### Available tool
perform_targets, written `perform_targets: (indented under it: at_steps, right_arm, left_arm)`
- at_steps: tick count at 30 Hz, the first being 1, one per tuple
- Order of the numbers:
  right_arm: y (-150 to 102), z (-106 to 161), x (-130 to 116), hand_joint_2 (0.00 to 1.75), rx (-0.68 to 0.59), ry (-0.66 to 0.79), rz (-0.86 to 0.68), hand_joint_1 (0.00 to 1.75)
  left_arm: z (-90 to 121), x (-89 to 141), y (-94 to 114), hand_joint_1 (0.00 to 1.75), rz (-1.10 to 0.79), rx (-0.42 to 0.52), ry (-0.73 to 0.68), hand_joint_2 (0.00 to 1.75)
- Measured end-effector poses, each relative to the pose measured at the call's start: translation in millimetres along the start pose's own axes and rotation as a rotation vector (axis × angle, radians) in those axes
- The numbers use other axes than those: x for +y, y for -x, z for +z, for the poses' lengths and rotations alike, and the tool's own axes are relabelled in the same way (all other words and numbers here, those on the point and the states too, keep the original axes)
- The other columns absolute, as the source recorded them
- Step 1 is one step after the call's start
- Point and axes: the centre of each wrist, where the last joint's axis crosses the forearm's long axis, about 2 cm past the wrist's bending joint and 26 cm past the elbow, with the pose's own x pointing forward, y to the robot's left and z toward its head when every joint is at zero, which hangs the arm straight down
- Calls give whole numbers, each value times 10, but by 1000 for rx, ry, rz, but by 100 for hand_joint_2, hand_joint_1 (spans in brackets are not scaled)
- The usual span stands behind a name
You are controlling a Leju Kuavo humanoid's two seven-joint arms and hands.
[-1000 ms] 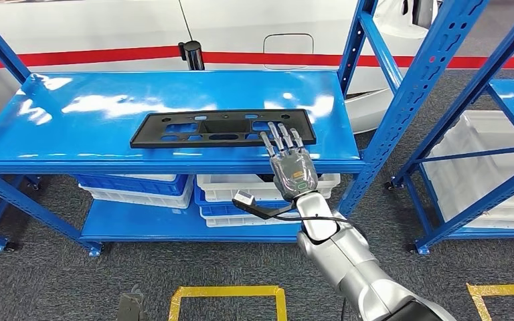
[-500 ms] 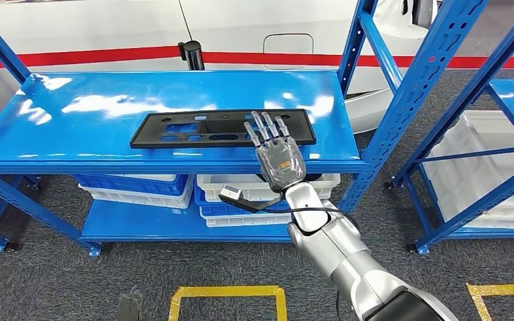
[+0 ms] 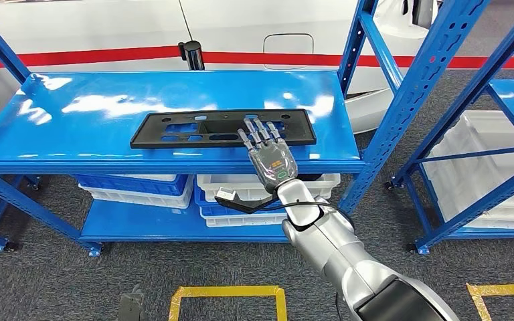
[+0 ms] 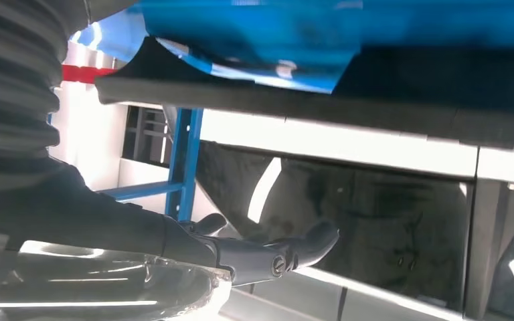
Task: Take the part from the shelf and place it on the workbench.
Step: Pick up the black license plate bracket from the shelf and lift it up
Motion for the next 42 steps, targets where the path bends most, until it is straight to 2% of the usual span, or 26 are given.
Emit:
perform_targets:
  at_steps: [23, 42]
  right_arm:
    - [86, -37, 41, 175, 36, -92, 40, 0]
    - [272, -271, -138, 175, 60, -85, 94, 0]
  left_arm:
    - [3, -20, -6, 0, 11, 2, -4, 0]
    - [12, -47, -10, 0, 18, 4, -3, 0]
